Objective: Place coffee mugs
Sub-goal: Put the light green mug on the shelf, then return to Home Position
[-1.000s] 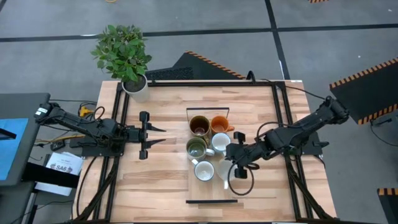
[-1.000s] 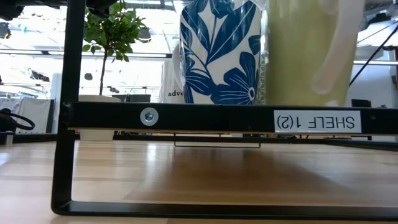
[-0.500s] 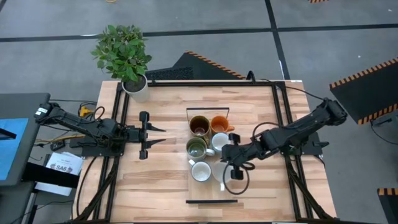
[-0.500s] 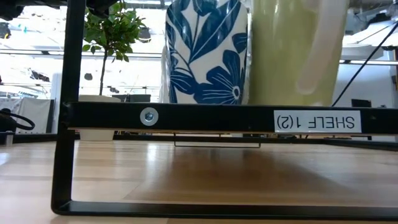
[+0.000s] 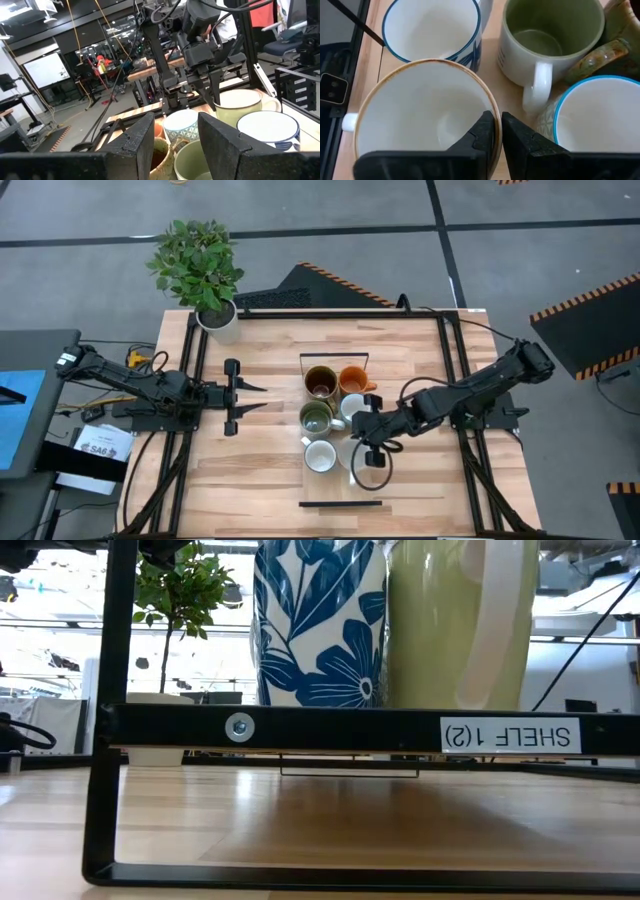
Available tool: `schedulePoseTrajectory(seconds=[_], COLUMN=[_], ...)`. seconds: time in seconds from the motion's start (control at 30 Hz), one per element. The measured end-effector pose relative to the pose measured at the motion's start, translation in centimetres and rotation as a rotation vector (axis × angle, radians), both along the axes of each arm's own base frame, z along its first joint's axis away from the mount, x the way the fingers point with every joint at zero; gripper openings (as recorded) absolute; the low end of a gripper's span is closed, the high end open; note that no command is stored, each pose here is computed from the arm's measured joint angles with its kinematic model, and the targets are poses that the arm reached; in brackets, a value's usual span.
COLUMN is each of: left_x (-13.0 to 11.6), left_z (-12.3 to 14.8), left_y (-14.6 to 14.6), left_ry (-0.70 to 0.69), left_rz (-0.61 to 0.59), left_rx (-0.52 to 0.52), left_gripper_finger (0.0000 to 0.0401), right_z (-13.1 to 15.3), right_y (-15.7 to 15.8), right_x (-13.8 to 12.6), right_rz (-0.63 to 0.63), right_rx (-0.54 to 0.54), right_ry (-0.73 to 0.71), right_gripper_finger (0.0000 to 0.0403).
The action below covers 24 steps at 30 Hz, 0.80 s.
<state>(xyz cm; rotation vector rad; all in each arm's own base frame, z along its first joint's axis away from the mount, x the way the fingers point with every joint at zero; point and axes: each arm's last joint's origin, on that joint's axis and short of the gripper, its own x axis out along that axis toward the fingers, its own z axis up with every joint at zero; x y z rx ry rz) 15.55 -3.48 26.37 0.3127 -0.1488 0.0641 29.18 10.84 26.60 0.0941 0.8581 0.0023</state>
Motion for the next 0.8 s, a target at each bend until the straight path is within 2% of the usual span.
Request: schedulePoseTrajectory(seconds=[0.2, 0.37, 0.6, 0.8], left_x=[0.0, 0.0, 0.0, 0.0], left_z=[0.0, 0.0, 0.0, 0.0], left_y=[0.0, 0.0, 0.0, 0.0], left_ry=[0.0, 0.0, 0.0, 0.002], left_rz=[0.002, 0.001, 0.002, 0.003], left_rx=[0.0, 0.0, 0.0, -0.001], left_gripper_finger=[0.0137, 0.0137, 0.0137, 0.0137], right_z=[0.0, 0.5, 2.0, 4.2], right_y=[-0.2, -0.9, -1.1, -1.3], right_x=[0.1, 0.1, 0.1, -0.7], right_rz=[-0.013, -0.052, -0.025, 0.022], right_rx=[0.005, 0.056, 0.039, -0.036], right_ry=[0.001, -0.009, -0.037, 0.05], right_gripper_finger=[0.007, 0.0088, 0.0168, 0.023])
